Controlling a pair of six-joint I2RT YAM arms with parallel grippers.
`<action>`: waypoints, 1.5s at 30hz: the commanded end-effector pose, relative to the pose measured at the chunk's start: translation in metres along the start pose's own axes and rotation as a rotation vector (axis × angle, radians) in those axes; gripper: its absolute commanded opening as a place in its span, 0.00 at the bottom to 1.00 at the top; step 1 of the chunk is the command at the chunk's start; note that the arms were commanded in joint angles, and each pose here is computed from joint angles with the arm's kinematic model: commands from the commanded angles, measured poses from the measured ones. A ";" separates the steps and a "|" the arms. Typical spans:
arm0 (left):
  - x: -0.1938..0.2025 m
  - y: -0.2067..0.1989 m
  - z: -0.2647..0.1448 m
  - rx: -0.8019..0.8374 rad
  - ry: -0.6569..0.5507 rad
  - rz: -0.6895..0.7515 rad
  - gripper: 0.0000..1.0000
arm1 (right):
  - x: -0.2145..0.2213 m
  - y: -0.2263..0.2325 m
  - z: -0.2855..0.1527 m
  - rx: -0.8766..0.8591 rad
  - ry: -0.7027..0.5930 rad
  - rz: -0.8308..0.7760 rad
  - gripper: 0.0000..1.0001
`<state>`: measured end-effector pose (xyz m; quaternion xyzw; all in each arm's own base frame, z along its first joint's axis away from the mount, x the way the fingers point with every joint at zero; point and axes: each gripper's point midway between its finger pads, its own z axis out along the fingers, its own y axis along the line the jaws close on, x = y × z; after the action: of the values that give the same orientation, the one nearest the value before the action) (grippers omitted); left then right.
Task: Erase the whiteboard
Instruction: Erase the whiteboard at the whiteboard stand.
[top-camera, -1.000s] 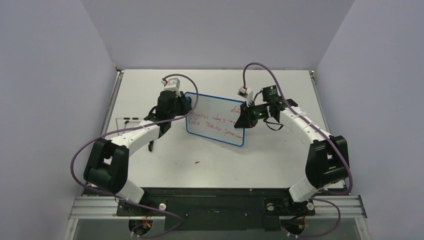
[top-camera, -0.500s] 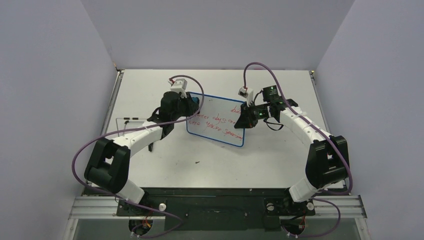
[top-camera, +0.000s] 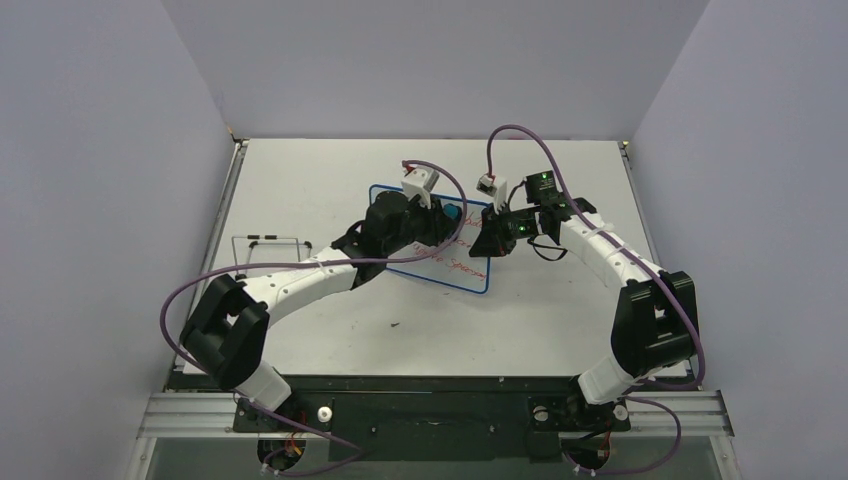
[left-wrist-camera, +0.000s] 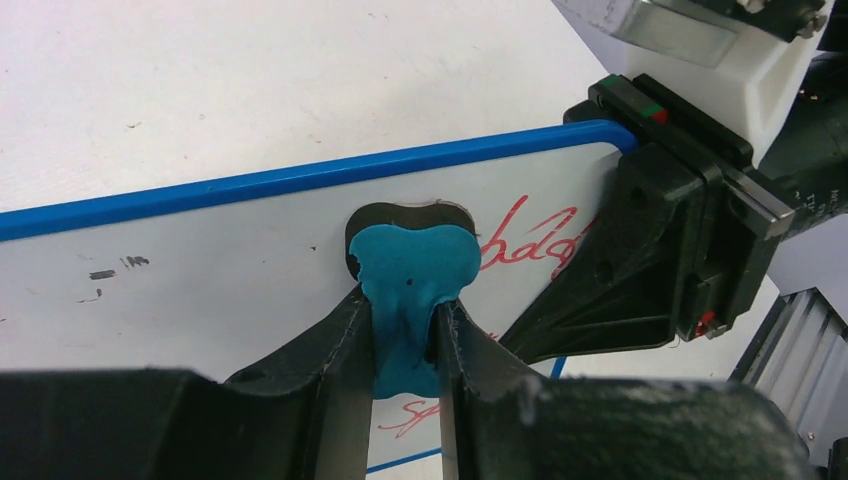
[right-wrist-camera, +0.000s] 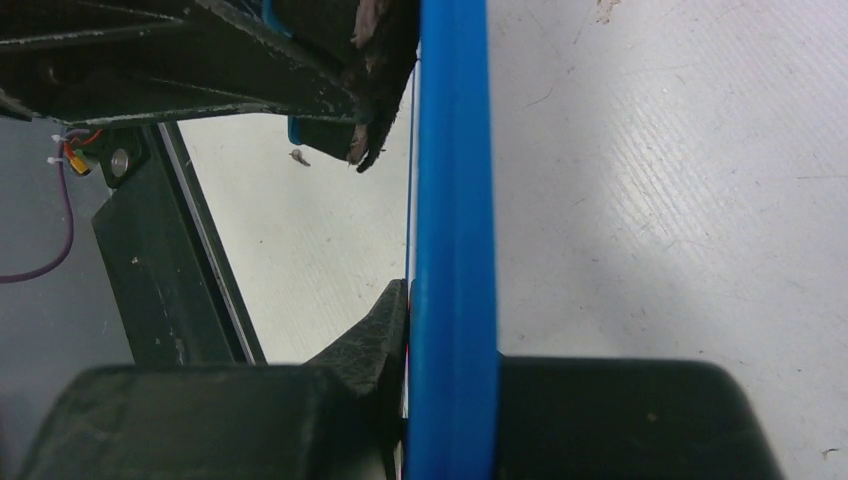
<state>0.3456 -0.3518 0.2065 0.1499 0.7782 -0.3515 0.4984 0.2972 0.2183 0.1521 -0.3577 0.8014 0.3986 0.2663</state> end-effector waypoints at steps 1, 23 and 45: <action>-0.015 0.030 0.008 -0.114 -0.057 -0.004 0.00 | -0.006 0.032 -0.001 -0.110 -0.024 -0.083 0.00; 0.017 0.110 -0.017 -0.263 -0.012 0.024 0.00 | -0.006 0.031 -0.002 -0.108 -0.025 -0.081 0.00; -0.001 -0.015 0.009 -0.086 -0.077 0.058 0.00 | -0.005 0.031 -0.001 -0.107 -0.023 -0.080 0.00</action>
<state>0.3160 -0.3742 0.1839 0.1880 0.7751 -0.3406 0.4979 0.2964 0.2171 0.1515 -0.3611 0.7998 0.3988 0.2663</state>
